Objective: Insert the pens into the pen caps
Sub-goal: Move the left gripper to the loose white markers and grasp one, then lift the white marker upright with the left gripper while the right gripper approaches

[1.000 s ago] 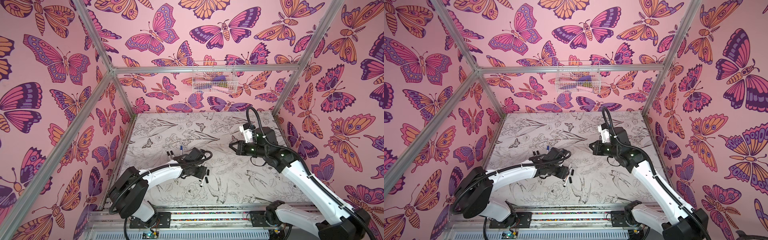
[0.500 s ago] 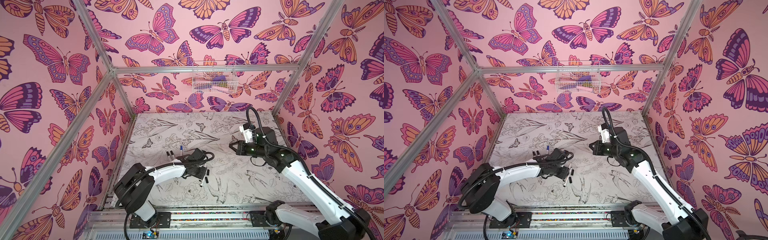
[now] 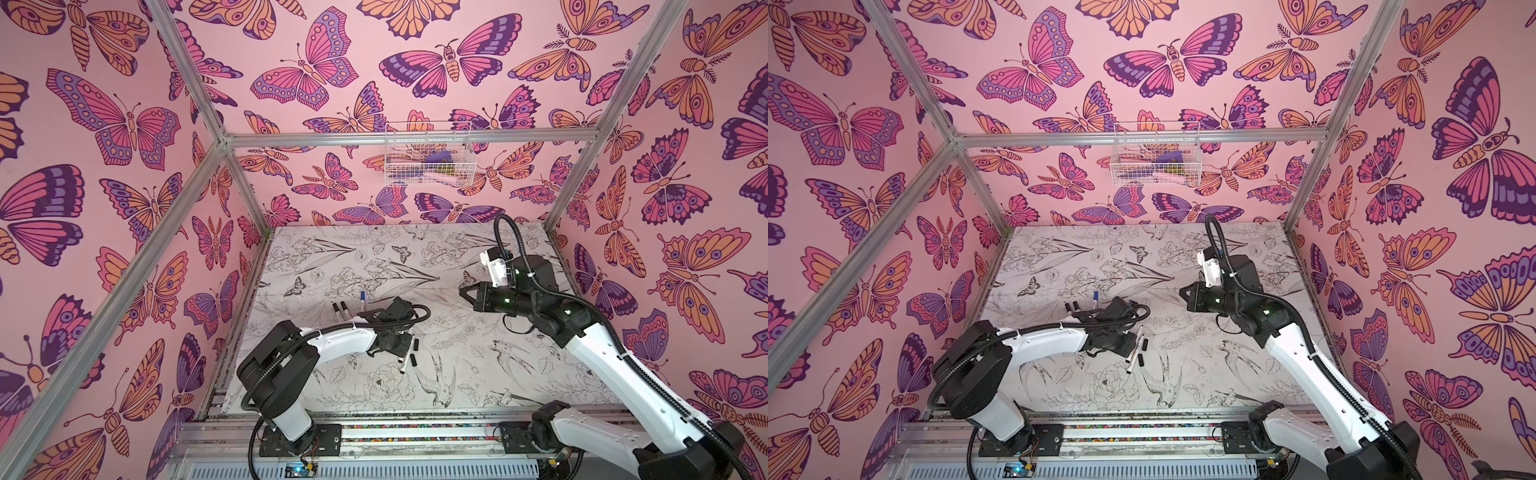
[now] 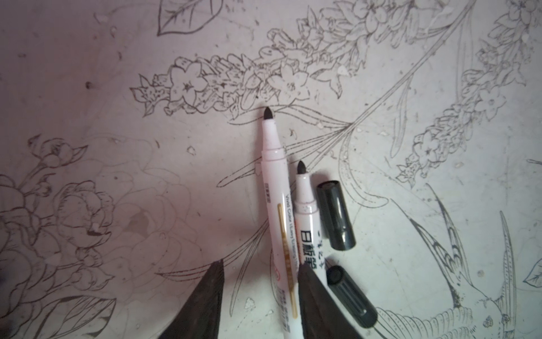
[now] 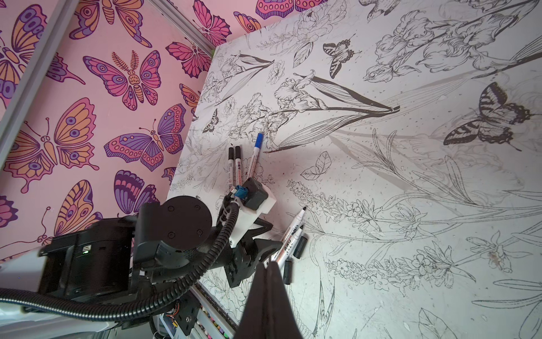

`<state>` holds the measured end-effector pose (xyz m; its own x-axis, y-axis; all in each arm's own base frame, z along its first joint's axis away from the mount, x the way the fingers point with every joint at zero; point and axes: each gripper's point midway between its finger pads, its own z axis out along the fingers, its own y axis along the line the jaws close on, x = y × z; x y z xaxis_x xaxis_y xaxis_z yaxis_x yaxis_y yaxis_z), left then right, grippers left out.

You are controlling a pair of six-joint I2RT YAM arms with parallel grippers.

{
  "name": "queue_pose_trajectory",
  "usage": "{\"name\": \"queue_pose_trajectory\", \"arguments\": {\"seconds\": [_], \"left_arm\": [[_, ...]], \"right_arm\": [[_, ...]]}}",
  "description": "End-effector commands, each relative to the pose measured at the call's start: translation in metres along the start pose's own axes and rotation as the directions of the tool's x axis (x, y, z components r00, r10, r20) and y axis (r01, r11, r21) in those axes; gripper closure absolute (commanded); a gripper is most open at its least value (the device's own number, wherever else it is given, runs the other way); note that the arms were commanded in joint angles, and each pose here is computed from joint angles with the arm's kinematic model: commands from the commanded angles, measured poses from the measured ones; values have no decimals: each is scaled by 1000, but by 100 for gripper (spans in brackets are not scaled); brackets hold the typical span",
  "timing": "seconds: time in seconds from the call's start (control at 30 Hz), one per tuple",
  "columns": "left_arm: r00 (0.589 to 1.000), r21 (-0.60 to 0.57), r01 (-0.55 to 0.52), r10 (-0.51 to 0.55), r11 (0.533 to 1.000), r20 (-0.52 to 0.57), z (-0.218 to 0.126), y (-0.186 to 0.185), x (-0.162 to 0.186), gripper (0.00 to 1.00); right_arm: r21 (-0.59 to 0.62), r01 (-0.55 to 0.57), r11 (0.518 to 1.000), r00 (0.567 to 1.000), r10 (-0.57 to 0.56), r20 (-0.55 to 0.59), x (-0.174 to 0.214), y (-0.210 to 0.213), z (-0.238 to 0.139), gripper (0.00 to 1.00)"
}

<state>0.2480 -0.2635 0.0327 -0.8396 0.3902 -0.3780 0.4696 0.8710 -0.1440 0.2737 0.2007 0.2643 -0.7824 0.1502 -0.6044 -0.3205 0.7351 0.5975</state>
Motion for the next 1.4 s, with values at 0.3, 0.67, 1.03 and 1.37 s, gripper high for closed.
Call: {"name": "queue_pose_trajectory", "arguments": {"seconds": [0.3, 0.67, 1.03, 1.37], "left_arm": [[998, -140, -4, -6, 990, -70, 6, 19, 14, 57], [982, -190, -12, -24, 982, -186, 17, 28, 38, 78], [999, -89, 41, -42, 995, -9, -10, 6, -16, 100], [885, 283, -92, -52, 955, 462, -95, -57, -81, 100]], "right_arm": [[8, 9, 1000, 1000, -9, 23, -2, -2, -3, 100], [15, -6, 1000, 1000, 5, 28, -1, -5, -1, 100], [13, -85, 996, 996, 84, 23, 5, -15, 15, 98], [-112, -61, 992, 995, 51, -88, 30, 18, 52, 73]]}}
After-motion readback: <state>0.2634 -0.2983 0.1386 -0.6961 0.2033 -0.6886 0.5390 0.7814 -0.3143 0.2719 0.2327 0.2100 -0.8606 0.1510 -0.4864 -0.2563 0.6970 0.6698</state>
